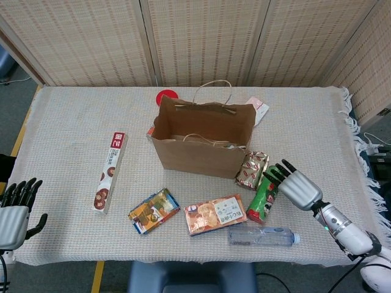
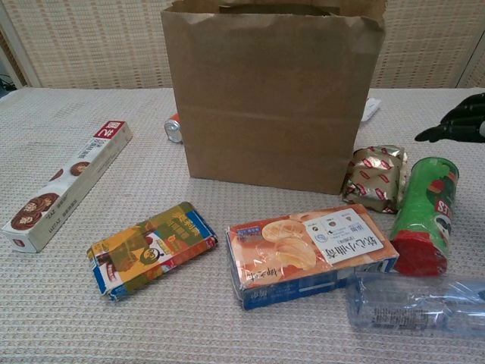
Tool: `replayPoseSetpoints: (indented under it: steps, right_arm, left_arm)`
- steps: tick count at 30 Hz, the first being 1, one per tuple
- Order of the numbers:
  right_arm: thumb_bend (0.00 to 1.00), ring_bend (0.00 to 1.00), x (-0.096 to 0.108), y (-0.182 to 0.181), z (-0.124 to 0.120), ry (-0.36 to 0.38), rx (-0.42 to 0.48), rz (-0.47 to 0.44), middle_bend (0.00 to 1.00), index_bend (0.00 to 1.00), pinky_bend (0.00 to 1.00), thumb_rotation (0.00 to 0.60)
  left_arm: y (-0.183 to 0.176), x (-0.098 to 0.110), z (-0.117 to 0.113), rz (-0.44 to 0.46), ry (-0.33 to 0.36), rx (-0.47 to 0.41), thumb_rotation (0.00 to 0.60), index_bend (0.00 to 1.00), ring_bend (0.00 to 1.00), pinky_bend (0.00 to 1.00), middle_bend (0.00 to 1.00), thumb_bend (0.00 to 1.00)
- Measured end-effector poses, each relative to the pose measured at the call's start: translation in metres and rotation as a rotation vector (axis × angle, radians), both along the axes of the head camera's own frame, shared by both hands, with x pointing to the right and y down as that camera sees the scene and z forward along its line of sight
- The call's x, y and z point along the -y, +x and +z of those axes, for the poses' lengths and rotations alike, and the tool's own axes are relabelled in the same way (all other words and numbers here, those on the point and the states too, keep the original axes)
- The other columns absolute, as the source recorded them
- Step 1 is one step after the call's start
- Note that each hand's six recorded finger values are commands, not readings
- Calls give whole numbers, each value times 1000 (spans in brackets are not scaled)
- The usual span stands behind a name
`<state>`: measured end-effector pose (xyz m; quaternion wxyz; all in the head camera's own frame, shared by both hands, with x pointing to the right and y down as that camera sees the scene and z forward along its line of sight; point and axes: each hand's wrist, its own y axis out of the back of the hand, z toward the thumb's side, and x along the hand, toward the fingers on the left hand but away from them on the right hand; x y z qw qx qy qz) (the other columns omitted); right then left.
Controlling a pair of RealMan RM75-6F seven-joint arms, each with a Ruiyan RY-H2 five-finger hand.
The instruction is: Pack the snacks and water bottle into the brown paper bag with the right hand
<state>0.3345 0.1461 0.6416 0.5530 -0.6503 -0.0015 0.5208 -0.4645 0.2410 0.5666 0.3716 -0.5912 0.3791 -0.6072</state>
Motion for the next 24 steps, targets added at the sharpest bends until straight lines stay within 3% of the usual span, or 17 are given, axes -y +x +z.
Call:
replayPoseSetpoints:
  steps: [12,18,21,24]
  right_arm:
    - [0,99,-20,-30,44,-58,0,-37,130,5,106,600]
    - [0,157,-29,-29,60,-77,-26,-30,178,115,164,600]
    - [63,263,-31,-29,64,-67,-31,-38,283,264,265,600]
    - [220,474,-31,-31,63,-35,-16,-51,457,504,457,600]
  left_arm:
    - [0,0,0,0,-1,-3,600,0,0,0,0,369]
    - [0,0,0,2,-1,-3,600,0,0,0,0,369]
    - [0,0,0,2,-1,-3,600,0,0,0,0,370]
    - [0,0,0,2,-1,-3,600,0,0,0,0,369]
